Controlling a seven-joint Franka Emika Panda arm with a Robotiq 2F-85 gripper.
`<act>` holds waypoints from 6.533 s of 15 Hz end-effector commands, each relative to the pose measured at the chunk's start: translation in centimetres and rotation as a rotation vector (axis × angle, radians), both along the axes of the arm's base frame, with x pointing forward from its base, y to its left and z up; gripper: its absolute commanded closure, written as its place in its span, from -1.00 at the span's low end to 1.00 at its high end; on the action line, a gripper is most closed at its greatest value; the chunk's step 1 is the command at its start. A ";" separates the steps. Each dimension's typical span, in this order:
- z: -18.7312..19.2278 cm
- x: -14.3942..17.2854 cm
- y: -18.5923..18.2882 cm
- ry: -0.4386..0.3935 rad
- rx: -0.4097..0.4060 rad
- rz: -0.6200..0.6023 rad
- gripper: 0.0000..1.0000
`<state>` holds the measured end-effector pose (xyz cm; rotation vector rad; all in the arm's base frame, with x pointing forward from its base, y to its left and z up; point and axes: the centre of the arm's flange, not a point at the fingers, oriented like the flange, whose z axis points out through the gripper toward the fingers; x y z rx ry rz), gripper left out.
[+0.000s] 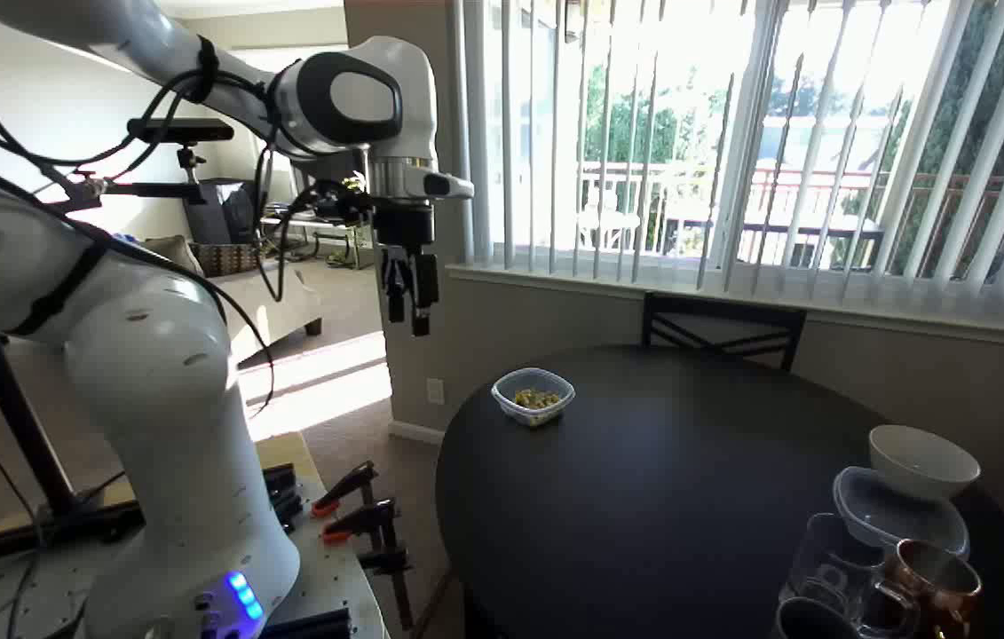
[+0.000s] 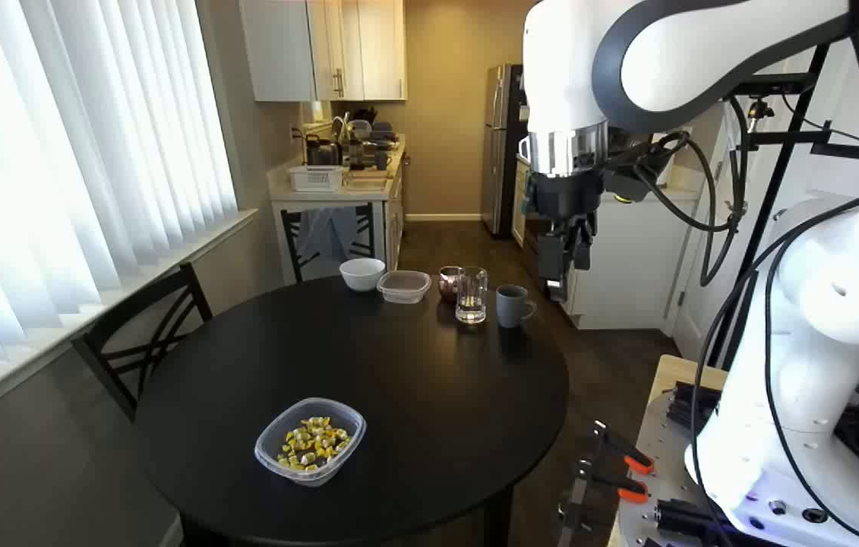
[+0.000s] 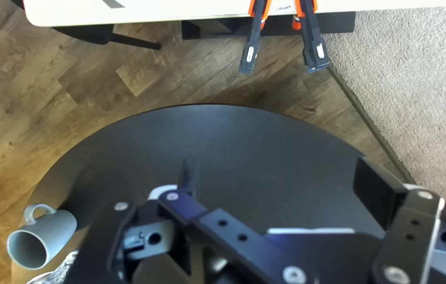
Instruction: Empty the plastic bowl
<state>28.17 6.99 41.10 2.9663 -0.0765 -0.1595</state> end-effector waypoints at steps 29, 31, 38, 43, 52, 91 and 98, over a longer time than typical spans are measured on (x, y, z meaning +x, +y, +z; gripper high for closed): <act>-7.4 -6.1 -6.4 0.255 -0.219 0.157 -1.00; -3.5 -0.1 -4.4 0.239 -0.211 0.117 -1.00; -3.3 0.0 -4.6 0.236 -0.219 0.117 -1.00; -3.3 0.0 -4.6 0.236 -0.219 0.117 -1.00; -1.8 3.2 -4.3 0.180 -0.270 0.115 -1.00; -20.8 36.6 11.1 -0.011 0.067 0.538 -1.00; -26.3 37.5 9.1 -0.134 0.224 0.430 -1.00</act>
